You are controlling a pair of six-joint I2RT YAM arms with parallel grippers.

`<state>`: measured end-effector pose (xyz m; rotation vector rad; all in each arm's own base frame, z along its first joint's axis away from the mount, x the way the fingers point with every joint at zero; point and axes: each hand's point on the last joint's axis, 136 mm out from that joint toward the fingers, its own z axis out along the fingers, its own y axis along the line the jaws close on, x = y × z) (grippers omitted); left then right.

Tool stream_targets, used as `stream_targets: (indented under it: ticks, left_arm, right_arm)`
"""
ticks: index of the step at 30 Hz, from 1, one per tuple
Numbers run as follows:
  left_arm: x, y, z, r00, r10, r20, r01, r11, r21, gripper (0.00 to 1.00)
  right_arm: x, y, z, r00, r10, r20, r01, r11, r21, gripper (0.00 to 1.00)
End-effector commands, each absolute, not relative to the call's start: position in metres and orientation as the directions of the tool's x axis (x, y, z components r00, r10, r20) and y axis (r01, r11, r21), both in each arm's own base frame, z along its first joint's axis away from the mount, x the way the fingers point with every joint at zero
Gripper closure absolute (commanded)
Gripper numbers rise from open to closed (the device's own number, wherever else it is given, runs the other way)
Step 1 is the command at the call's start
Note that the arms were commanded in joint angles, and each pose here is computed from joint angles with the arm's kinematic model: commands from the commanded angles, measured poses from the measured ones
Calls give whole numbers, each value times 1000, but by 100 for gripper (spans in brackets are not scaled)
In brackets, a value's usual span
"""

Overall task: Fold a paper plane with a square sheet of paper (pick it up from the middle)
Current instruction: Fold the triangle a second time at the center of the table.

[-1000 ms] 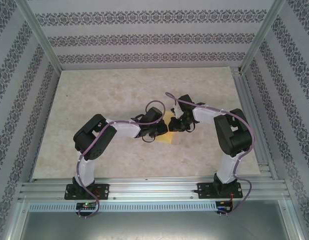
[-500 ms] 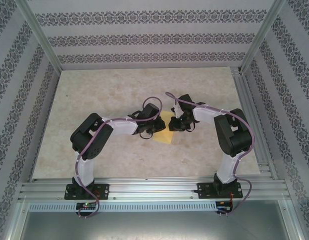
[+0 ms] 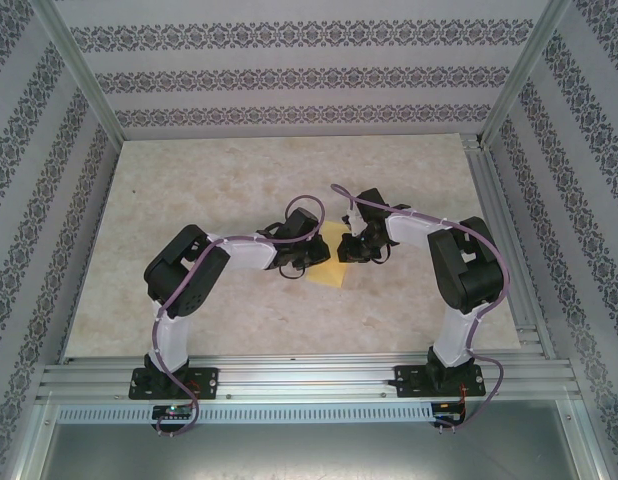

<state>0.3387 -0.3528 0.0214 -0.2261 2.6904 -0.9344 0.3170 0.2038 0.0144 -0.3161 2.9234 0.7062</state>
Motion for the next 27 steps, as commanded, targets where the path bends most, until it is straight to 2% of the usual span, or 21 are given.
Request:
stream_targets:
  ticks: [1, 6, 11, 27]
  left_arm:
    - [340, -352, 25, -953, -212, -215, -36, 788, -614, 83]
    - [352, -355, 57, -943, -199, -267, 13, 780, -626, 81]
    - [358, -353, 63, -938, -206, -278, 17, 774, -633, 80]
    - [343, -338, -2, -958, -206, -200, -56, 819, -570, 82]
  right_arm:
    - [319, 204, 9, -968, -192, -162, -244, 877, 414, 84]
    - [318, 203, 8, -968, -192, -162, -243, 879, 410, 84]
    - [318, 203, 8, -968, -191, -163, -243, 878, 412, 84]
    - [319, 203, 11, -968, -186, -171, -242, 880, 410, 84]
